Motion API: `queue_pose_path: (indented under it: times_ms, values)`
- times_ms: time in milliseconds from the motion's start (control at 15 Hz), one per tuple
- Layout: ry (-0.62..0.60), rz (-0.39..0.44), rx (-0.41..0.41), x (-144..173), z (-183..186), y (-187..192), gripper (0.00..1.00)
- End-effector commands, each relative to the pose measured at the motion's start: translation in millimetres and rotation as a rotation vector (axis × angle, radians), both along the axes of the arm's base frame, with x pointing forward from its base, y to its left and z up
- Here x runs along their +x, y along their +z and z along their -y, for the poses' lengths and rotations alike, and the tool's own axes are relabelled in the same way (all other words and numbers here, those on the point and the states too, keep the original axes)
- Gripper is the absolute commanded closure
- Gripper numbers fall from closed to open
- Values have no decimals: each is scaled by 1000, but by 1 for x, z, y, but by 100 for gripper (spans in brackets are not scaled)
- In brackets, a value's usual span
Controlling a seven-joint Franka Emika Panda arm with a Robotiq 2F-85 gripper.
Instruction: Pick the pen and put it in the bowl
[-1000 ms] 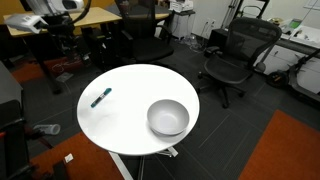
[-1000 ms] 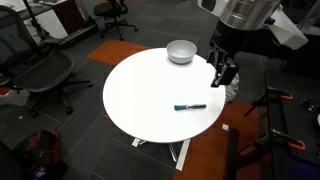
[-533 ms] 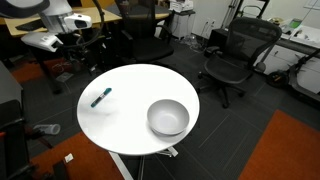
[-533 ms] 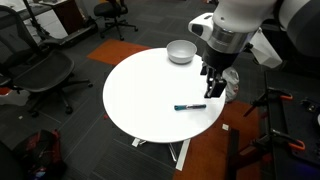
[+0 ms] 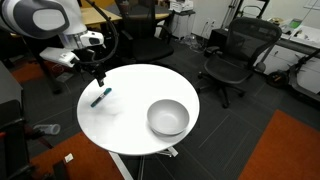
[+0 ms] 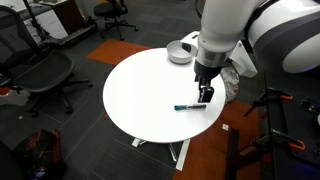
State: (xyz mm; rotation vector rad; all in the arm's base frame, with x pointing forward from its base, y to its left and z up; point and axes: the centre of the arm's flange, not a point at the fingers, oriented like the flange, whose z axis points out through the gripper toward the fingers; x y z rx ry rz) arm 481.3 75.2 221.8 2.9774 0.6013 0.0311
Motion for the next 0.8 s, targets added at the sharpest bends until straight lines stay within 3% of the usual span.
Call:
queue_pose_path:
  times_ms: [0,733]
  values:
    - [27,9,-9,17,2,-16,0]
    - [32,-17,-1,29,1,-52,0]
